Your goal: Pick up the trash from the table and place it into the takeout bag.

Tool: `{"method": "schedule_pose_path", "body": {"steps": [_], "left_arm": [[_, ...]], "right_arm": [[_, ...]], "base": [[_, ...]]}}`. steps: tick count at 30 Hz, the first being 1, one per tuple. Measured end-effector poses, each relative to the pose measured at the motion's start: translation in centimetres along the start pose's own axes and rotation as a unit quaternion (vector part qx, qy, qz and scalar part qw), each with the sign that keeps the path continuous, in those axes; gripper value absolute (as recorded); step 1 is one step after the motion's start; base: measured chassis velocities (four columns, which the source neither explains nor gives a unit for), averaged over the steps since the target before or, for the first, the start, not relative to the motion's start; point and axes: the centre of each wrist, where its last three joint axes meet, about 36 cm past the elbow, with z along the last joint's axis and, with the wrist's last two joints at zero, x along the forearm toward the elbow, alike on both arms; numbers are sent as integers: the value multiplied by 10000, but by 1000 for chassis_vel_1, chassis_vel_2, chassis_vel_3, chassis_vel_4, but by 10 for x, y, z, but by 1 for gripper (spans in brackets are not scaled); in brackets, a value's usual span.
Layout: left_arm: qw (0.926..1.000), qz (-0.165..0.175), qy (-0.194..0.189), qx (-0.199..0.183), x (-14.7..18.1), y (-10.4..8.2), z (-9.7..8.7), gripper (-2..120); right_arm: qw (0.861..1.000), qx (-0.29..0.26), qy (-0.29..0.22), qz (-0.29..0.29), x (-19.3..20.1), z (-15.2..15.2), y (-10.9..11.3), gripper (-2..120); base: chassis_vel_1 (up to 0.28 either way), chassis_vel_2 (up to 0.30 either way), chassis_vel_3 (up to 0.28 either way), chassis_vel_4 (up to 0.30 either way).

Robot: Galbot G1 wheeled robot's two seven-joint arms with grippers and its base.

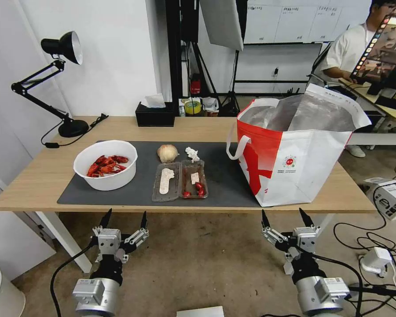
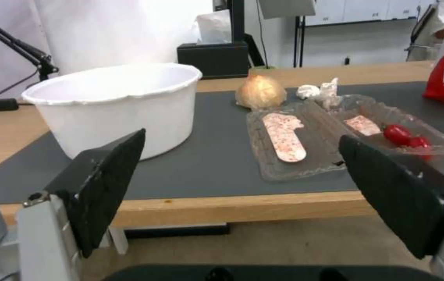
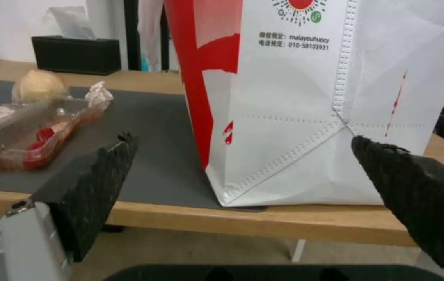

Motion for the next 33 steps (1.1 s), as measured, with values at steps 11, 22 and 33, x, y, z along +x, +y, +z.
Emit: {"method": "schedule_pose_path", "body": {"steps": [11, 22, 33], "left_arm": [[10000, 0, 0, 0, 0, 0, 0, 100], [10000, 0, 0, 0, 0, 0, 0, 100], [10000, 0, 0, 0, 0, 0, 0, 100]], "right_arm": [[10000, 0, 0, -1, 0, 0, 0, 100], [10000, 0, 0, 0, 0, 0, 0, 100], [10000, 0, 0, 0, 0, 0, 0, 100]], "base": [[0, 0, 0, 0], [0, 0, 0, 0], [0, 0, 0, 0]]}}
